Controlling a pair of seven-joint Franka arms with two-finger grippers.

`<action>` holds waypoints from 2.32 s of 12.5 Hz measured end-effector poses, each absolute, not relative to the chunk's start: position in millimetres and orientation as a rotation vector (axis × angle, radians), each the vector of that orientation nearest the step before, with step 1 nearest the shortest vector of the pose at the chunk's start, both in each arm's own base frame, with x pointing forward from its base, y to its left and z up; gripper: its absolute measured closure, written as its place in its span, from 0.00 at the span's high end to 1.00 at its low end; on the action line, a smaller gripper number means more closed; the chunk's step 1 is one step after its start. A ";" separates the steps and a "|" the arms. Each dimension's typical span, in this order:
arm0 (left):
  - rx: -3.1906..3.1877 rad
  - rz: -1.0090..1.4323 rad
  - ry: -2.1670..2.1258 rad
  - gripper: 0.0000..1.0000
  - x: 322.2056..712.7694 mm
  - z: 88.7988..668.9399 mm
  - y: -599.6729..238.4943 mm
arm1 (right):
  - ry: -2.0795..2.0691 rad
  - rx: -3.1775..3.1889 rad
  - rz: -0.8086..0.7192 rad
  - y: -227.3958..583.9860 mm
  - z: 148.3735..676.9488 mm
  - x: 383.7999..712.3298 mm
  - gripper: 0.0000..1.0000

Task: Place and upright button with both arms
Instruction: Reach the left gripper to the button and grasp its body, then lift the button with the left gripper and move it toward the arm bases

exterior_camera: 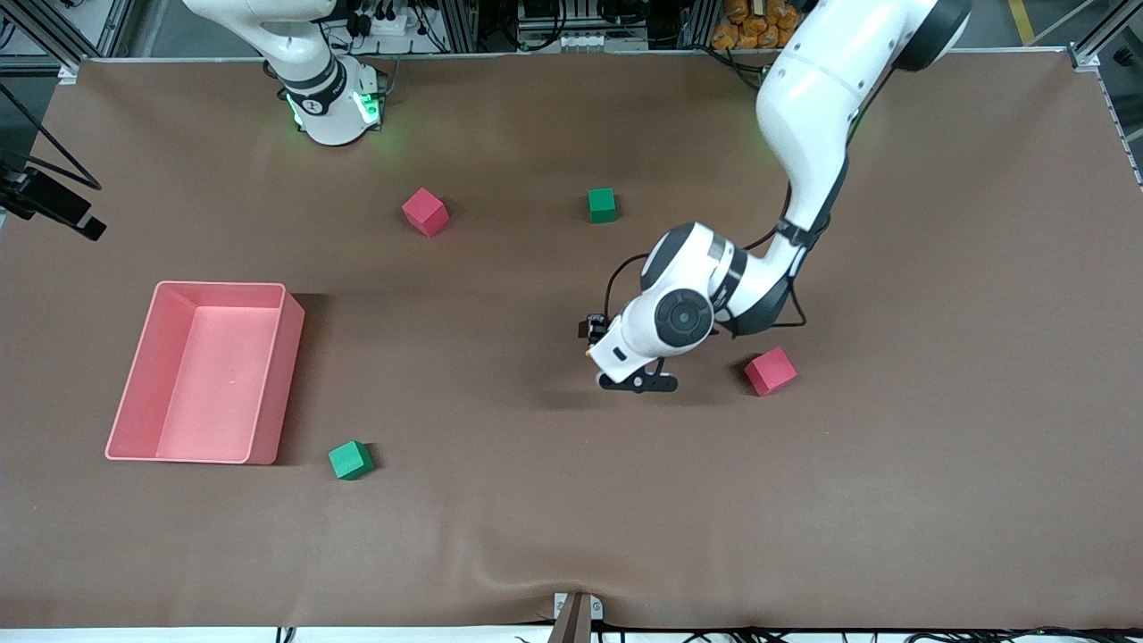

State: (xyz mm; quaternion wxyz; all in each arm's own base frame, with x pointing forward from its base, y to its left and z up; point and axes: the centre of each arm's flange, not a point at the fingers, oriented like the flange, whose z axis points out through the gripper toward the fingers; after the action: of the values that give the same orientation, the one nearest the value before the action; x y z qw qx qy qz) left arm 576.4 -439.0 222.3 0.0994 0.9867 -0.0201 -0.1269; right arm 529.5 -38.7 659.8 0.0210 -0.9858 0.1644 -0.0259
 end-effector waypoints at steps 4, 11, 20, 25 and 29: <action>2.887 -0.411 -0.073 0.94 567.8 194.6 -464.9 | 0.471 -3.079 -0.070 -39.3 667.4 534.2 1.00; 2.886 -0.448 -0.075 0.63 559.8 181.3 -470.3 | 0.410 -3.092 -0.023 -44.0 663.5 532.2 1.00; 2.897 -0.482 -0.090 0.56 549.9 172.3 -476.3 | 0.363 -3.099 -0.004 -34.1 665.9 530.5 1.00; 2.903 -0.492 -0.065 0.43 549.2 169.1 -476.1 | 0.244 -3.111 0.008 -35.2 665.6 529.4 1.00; 2.913 -0.491 0.084 0.43 551.0 174.7 -479.6 | 0.234 -3.112 0.012 -34.6 665.3 529.1 1.00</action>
State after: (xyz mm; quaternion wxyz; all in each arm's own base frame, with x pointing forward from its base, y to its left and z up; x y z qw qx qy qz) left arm 551.0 -479.6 174.7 0.0931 0.9814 0.0283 -0.1655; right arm 529.1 -34.6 665.3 0.0106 -0.9971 0.0750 0.0040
